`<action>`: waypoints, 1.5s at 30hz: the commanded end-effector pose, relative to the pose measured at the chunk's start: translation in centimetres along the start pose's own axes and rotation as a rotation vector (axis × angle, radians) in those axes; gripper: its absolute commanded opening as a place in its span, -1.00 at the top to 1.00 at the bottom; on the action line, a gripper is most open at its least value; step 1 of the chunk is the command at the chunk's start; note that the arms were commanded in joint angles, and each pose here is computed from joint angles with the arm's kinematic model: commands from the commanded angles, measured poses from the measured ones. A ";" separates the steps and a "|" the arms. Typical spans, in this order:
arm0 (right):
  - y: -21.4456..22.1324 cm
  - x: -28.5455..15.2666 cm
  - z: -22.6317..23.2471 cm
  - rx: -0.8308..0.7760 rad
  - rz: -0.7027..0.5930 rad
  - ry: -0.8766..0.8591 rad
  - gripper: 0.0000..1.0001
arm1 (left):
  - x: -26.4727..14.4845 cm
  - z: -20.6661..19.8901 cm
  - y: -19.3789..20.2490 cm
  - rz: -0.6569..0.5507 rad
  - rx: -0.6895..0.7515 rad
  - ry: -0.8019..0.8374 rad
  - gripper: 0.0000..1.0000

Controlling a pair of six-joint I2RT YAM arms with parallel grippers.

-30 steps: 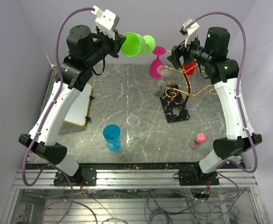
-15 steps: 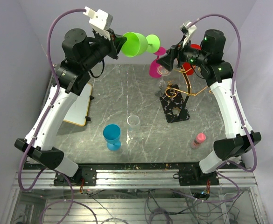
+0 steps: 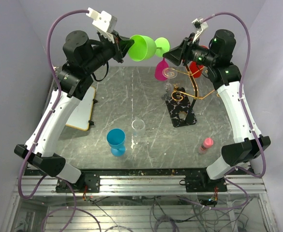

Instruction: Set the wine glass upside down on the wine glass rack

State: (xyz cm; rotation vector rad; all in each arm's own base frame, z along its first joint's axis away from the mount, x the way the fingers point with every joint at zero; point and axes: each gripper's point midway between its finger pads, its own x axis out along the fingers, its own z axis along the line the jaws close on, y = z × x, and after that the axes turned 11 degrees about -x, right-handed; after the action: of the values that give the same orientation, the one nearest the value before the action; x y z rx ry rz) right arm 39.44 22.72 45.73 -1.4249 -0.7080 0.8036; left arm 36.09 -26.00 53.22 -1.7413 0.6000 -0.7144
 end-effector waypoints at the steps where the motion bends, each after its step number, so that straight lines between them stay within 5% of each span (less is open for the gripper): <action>1: 0.0 0.6 0.0 0.087 -0.025 -0.005 0.21 | -0.8 -2.2 -2.5 -0.075 0.015 0.081 0.86; 14: 0.6 0.7 -1.0 0.148 -0.042 -0.014 0.39 | -1.3 -2.9 -2.0 -0.059 0.026 0.116 0.86; 22: 0.6 0.6 -1.1 0.157 -0.051 -0.016 0.99 | -1.6 -3.0 -1.8 -0.049 0.030 0.122 0.86; 26: 0.4 -0.1 -1.6 0.151 -0.053 0.019 1.00 | -1.5 -3.0 -1.2 -0.032 0.033 0.129 0.83; 36: -0.3 -2.8 -5.1 0.116 -0.065 0.111 1.00 | -2.5 -3.0 -0.3 0.013 0.068 0.130 -0.16; 45: -0.7 -6.5 -9.0 0.029 -0.047 0.293 1.00 | -4.7 -2.7 0.0 0.056 0.100 0.106 -0.61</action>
State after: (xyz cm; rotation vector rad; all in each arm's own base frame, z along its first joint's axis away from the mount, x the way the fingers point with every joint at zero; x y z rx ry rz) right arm 43.89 14.56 44.13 -1.3657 -0.5087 0.6580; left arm 32.26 -25.54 52.98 -1.6373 0.6731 -0.7887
